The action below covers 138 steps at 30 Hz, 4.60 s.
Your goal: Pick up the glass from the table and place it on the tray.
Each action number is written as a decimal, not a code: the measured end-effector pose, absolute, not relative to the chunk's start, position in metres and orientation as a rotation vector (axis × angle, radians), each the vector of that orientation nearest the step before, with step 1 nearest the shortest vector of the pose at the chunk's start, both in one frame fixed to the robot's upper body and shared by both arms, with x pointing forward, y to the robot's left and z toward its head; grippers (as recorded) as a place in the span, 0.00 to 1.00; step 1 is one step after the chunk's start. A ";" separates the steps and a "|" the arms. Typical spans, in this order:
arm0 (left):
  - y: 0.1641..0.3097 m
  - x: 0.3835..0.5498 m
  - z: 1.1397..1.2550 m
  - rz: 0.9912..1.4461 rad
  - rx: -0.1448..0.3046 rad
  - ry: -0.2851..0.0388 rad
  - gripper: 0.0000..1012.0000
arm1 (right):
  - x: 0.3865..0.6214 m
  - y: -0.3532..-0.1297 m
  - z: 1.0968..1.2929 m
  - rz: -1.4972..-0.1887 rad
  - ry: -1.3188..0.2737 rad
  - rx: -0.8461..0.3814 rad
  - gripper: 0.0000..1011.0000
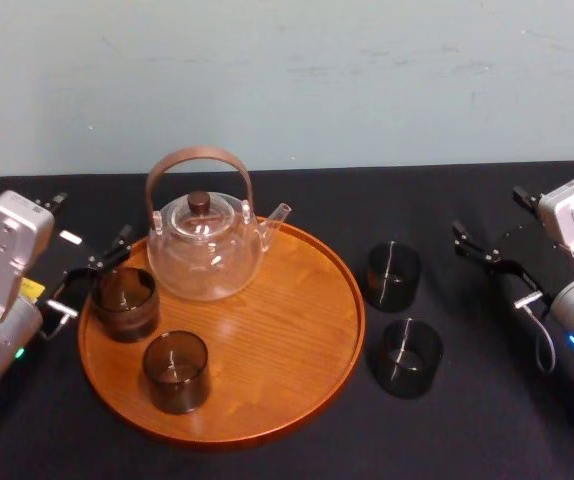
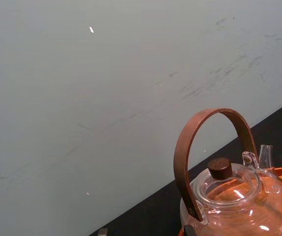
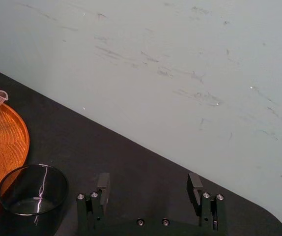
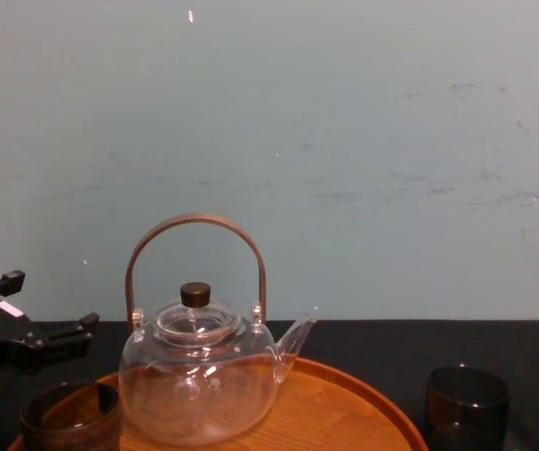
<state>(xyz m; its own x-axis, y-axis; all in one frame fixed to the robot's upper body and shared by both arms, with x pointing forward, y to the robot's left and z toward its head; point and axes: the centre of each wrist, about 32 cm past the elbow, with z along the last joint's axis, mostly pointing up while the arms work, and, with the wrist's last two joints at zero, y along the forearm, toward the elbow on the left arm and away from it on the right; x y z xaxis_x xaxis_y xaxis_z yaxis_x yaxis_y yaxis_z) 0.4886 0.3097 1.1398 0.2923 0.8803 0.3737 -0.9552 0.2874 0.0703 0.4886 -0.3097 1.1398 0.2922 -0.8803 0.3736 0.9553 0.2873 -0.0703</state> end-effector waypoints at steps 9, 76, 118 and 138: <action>0.310 0.489 1.140 1.248 0.304 -0.285 0.99 | 0.489 -0.310 1.140 -1.248 -0.285 -0.304 0.99; 0.310 0.489 1.140 1.248 0.304 -0.285 0.99 | 0.396 -0.329 1.168 -0.929 -0.013 -0.450 0.99; 0.310 0.489 1.140 1.248 0.305 -0.285 0.99 | 0.408 -0.304 1.158 -0.794 0.054 -0.456 0.99; 0.310 0.489 1.140 1.248 0.304 -0.285 0.99 | 0.429 -0.296 1.155 -0.791 0.080 -0.467 0.99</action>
<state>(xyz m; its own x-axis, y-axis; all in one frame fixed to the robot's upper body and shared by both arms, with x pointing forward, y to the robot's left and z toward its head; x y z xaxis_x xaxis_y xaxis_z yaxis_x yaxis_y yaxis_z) 0.4886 0.3097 1.1398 0.2923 0.8803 0.3738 -0.9553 0.2873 0.0702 0.4294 -0.2963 1.1552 0.7056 -0.7012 0.1024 0.6662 0.6071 -0.4330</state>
